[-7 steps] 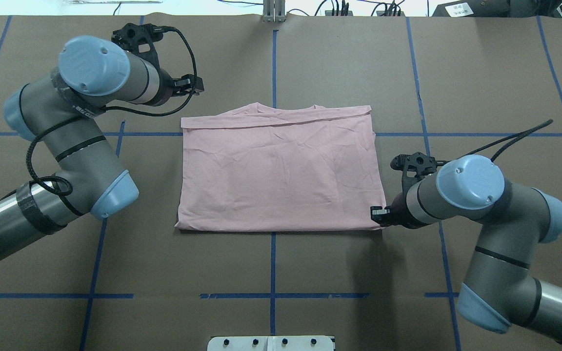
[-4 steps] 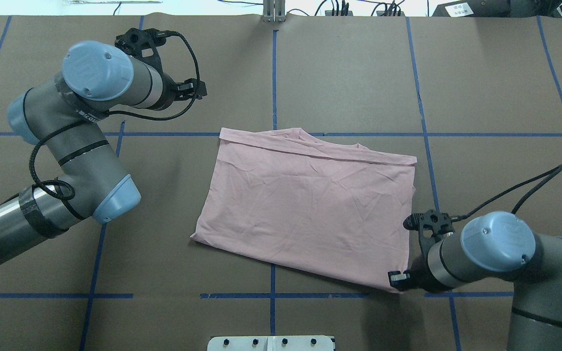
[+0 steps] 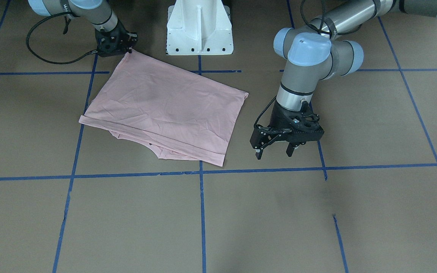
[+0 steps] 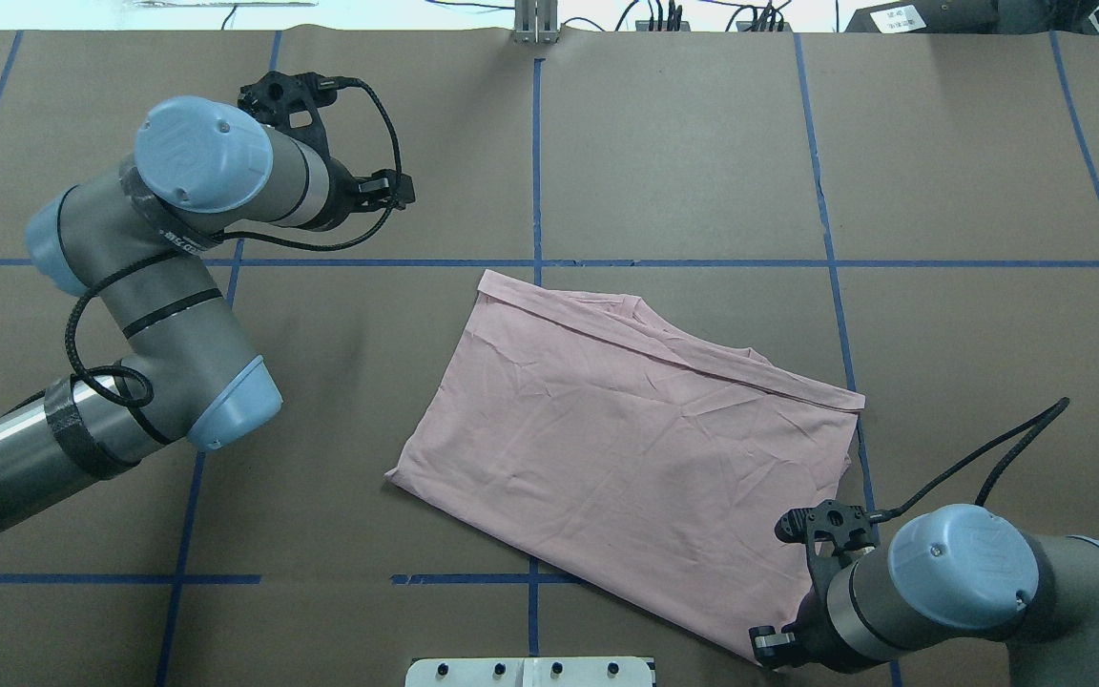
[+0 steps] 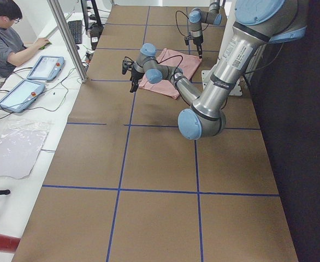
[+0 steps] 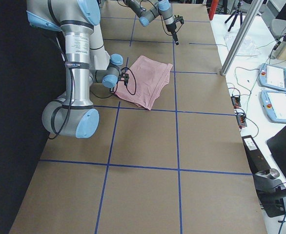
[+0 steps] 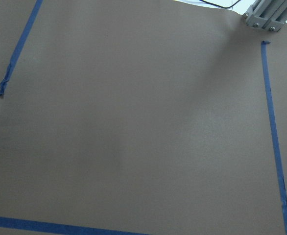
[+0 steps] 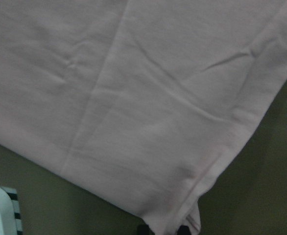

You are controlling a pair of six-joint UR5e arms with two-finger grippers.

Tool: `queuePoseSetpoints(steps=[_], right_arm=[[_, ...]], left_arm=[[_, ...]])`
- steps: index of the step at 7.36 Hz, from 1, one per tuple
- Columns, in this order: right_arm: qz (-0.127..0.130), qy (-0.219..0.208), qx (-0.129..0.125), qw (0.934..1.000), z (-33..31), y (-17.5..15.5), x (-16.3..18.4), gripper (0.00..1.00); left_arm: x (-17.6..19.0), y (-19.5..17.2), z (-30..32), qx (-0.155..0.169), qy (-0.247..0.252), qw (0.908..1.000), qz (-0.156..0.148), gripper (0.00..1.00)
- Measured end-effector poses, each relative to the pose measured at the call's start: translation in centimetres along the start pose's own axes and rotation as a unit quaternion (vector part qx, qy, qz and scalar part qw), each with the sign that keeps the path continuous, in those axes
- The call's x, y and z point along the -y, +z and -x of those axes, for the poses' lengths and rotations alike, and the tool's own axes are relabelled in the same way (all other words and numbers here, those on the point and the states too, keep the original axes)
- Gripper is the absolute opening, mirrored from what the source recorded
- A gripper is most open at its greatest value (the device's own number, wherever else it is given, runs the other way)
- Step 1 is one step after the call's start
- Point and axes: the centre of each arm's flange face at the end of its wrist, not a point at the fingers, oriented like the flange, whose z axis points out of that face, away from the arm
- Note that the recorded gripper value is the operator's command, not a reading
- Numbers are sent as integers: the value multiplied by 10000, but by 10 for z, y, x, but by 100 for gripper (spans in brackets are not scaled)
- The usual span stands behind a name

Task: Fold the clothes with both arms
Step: 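Drag the folded shirt toward the robot with the right gripper while the left arm lowers, then move the left gripper to the shirt edge nearest it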

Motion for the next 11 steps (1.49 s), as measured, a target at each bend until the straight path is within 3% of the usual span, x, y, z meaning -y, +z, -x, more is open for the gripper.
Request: queuePoseSetpoints(steps=[2,5,8,10,11], right_arm=[[-411,186,270,9986,0,-41,28,100],[-1079,523,551,9913,-11,-98,74,100],[-1279,583,601,9882,-12,-109,85,100],[-1322,577,619,9876,-10,-111,86,100],[-1332,576,622,9875,-10,-111,86,100]], left_arm=[[-31,-6,-8,-44,-353,9983,467,98],[-147,-14,-29,524,-1363,9824,1166,92],[-234,-3,-36,1033,-1664,9720,1301,92],[-246,4,-25,1182,-1679,9703,1283,90],[-248,6,-19,1234,-1680,9696,1280,81]])
